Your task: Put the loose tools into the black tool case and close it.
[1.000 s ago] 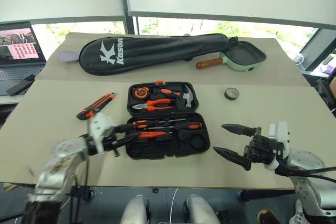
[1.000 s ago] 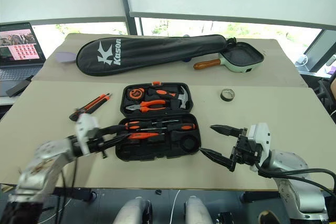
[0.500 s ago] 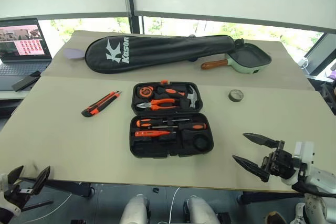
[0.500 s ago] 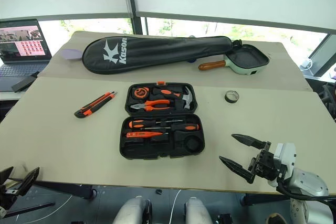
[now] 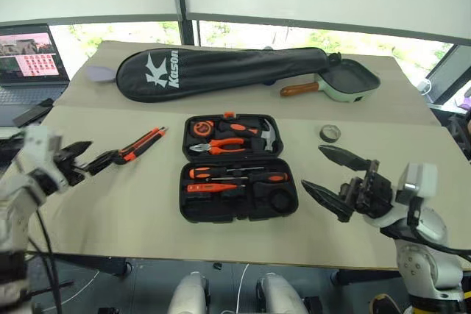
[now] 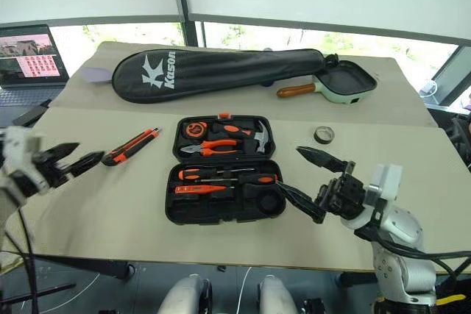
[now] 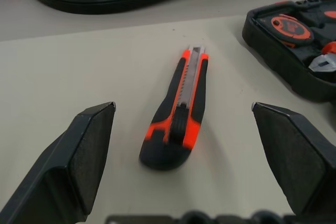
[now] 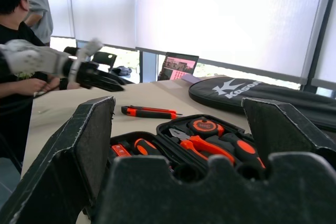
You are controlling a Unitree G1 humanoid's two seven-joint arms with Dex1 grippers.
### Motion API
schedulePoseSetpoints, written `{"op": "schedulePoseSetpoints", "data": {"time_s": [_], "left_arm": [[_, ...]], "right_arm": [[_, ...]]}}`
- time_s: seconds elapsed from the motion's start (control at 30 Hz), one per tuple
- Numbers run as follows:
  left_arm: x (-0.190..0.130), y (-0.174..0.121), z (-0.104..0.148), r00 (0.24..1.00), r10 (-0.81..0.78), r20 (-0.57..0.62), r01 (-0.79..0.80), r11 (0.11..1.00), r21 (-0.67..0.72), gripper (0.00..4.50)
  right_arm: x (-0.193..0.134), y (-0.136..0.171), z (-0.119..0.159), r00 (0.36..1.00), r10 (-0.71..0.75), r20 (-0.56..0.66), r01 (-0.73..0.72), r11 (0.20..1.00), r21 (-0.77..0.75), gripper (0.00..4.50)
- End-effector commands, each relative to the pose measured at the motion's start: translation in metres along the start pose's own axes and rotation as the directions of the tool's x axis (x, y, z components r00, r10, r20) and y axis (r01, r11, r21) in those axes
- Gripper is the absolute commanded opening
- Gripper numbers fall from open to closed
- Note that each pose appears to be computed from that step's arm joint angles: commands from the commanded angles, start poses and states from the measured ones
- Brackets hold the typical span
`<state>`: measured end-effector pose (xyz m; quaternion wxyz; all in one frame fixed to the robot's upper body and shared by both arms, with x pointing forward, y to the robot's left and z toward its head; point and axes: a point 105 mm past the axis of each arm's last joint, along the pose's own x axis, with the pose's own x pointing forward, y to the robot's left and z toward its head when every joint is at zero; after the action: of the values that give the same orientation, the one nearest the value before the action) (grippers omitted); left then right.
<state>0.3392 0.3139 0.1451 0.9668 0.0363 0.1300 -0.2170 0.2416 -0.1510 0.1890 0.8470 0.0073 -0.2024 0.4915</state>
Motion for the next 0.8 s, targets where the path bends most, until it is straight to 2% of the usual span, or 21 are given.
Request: {"op": "schedulePoseSetpoints", "data": {"time_s": [0.03,0.17,0.33,0.43,0.53,0.63,0.8], "left_arm": [[0.026,0.017,-0.006,0.995,0.033,-0.089,-0.026,0.996,0.086,4.48],[0.046,0.021,-0.008,0.992,0.041,-0.117,-0.029,0.995,0.1,4.48],[0.057,0.012,-0.016,0.986,-0.03,-0.165,0.047,0.994,0.097,4.48],[0.06,0.012,-0.022,0.983,-0.023,-0.185,0.042,0.994,0.103,3.82],[0.061,0.006,-0.024,0.984,-0.075,-0.164,0.09,0.992,0.085,2.72],[0.056,0.002,-0.013,0.99,-0.13,-0.05,0.135,0.984,0.112,1.74],[0.038,-0.006,0.022,0.961,-0.248,0.126,0.213,0.948,0.237,1.74]], "right_arm": [[0.005,-0.003,0.009,1.0,-0.012,0.02,0.012,0.999,-0.036,4.5],[0.0,0.0,0.008,1.0,-0.029,0.0,0.029,0.998,-0.047,4.5],[-0.008,0.004,0.007,0.998,-0.051,-0.026,0.049,0.997,-0.054,4.5],[-0.012,0.005,0.007,0.998,-0.059,-0.034,0.057,0.997,-0.057,4.5],[-0.014,0.006,0.007,0.997,-0.061,-0.042,0.059,0.997,-0.058,4.5],[-0.017,0.008,0.007,0.997,-0.062,-0.054,0.059,0.996,-0.063,4.5],[-0.025,0.011,0.006,0.994,-0.034,-0.104,0.031,0.999,-0.03,4.5]]}}
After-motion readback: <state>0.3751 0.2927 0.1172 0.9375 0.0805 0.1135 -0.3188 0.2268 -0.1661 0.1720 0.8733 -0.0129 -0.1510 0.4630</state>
